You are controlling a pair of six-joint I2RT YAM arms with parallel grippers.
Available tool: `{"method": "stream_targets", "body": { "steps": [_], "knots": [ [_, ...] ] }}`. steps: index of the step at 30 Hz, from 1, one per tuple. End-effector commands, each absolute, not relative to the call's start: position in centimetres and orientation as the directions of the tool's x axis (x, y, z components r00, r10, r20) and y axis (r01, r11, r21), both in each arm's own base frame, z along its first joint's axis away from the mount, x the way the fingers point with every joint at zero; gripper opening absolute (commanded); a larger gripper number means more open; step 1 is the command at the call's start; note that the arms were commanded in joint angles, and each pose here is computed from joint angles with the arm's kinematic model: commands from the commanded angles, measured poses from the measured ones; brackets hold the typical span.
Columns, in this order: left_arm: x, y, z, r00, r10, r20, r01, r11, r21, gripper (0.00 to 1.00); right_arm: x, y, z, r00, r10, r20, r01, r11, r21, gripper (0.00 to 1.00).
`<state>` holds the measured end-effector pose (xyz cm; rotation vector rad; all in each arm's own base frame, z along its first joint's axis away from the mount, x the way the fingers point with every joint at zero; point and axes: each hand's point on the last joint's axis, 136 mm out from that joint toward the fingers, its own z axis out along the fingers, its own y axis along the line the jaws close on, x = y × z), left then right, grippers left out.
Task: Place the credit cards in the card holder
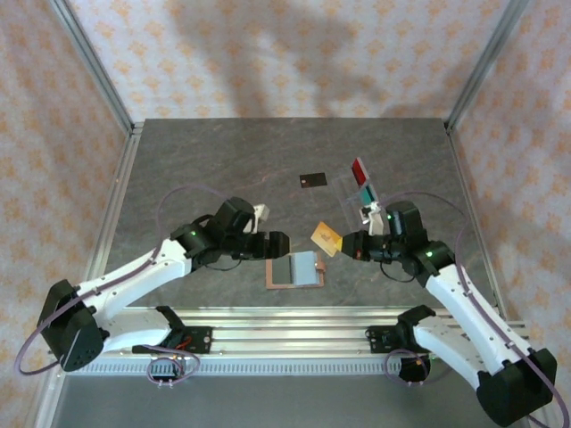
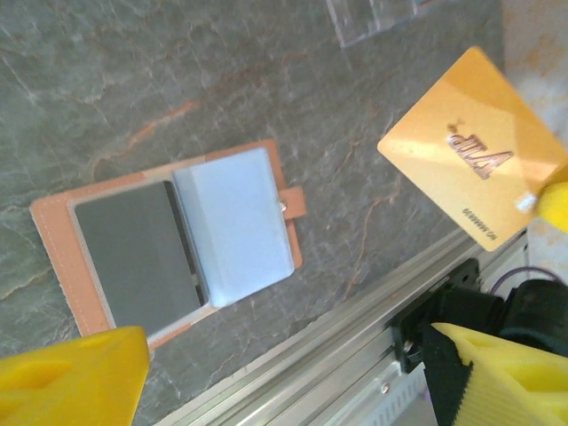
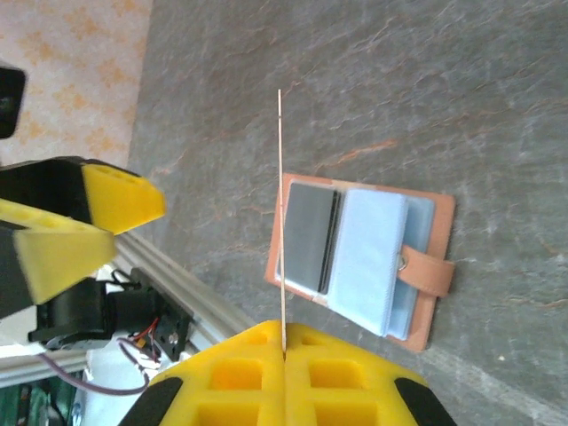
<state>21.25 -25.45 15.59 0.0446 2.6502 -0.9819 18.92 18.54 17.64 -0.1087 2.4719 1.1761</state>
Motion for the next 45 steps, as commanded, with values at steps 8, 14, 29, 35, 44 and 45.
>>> {"method": "stream_targets", "body": {
  "steps": [8, 14, 29, 35, 44, 45],
  "knots": [
    [22.3, -27.6, 19.7, -0.914, -0.252, -0.318, 0.133, 0.553, -0.822, 0.77, 19.8, 21.2, 19.5, -0.883, 0.321, -0.343, -0.16, 0.481, 0.862, 0.0],
    [23.9, -29.6, 25.3, -0.892, -0.345, -0.292, 0.157, 0.37, -0.916, 0.75, 22.1, 20.6, 24.0, -0.8, 0.522, -0.296, -0.13, 0.331, 0.935, 0.0],
    [26.1, -30.9, 28.4, -0.876, -0.439, -0.199, 0.13, 0.182, -0.975, 0.59, 22.0, 21.8, 28.9, -0.782, 0.577, -0.235, -0.201, 0.123, 0.972, 0.0],
    [26.7, -30.8, 29.2, -0.867, -0.462, -0.187, 0.14, 0.133, -0.981, 0.57, 21.6, 22.1, 29.7, -0.785, 0.578, -0.222, -0.218, 0.079, 0.973, 0.0],
    [27.6, -30.9, 30.1, -0.859, -0.487, -0.159, 0.161, 0.038, -0.986, 0.34, 21.1, 22.8, 29.2, -0.82, 0.537, -0.196, -0.195, 0.059, 0.979, 0.0],
    [27.7, -30.9, 30.2, -0.858, -0.489, -0.156, 0.162, 0.029, -0.986, 0.33, 21.0, 22.9, 29.2, -0.824, 0.533, -0.191, -0.191, 0.055, 0.98, 0.0]
  ]
}}
